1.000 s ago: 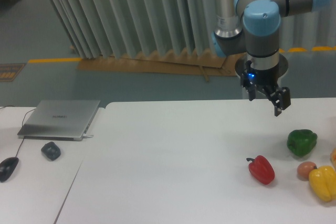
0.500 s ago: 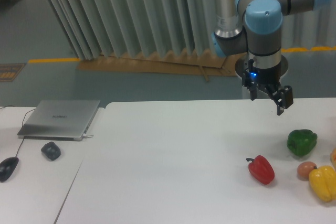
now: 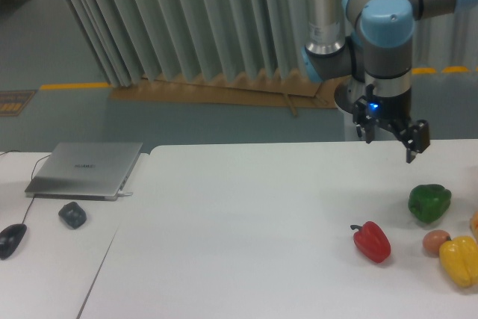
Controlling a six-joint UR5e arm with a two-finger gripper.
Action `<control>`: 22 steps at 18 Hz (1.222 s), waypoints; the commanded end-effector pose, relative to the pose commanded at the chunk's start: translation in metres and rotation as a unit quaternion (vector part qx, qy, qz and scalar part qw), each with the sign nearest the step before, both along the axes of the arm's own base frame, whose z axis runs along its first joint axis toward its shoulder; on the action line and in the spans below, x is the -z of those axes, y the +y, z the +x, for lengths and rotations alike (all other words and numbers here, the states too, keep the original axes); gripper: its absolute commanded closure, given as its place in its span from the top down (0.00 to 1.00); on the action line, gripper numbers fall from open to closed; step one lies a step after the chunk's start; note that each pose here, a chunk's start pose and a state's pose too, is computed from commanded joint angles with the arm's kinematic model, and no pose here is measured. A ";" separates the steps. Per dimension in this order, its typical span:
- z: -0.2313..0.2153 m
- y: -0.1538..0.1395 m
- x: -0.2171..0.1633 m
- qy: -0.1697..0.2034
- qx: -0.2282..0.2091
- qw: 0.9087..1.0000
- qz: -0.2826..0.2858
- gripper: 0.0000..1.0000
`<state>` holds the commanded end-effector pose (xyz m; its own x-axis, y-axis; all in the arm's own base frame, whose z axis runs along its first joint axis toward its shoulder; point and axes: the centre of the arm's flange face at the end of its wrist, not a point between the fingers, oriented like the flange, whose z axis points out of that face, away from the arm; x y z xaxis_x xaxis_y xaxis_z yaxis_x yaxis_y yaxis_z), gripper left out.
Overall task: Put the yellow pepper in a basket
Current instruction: 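Move the open gripper sideways toward the yellow bell pepper, then lower the gripper down onto the yellow bell pepper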
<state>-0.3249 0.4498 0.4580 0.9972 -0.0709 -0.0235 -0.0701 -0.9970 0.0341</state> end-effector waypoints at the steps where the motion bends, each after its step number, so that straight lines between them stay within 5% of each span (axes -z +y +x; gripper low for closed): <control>1: 0.000 0.000 0.000 0.000 0.001 1.000 0.000 1.00; 11: 0.000 0.000 0.003 -0.002 -0.002 1.000 -0.003 1.00; 16: -0.036 -0.011 -0.008 0.020 -0.043 0.999 -0.006 1.00; 18: -0.091 -0.059 -0.010 0.037 -0.136 0.990 -0.013 1.00; 20: -0.103 -0.050 0.005 0.043 -0.155 0.987 0.000 1.00; 22: -0.111 -0.036 0.025 0.048 -0.220 0.974 0.002 1.00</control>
<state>-0.4359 0.4140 0.4329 0.9243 0.3628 -0.1181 0.3671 -0.9300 0.0160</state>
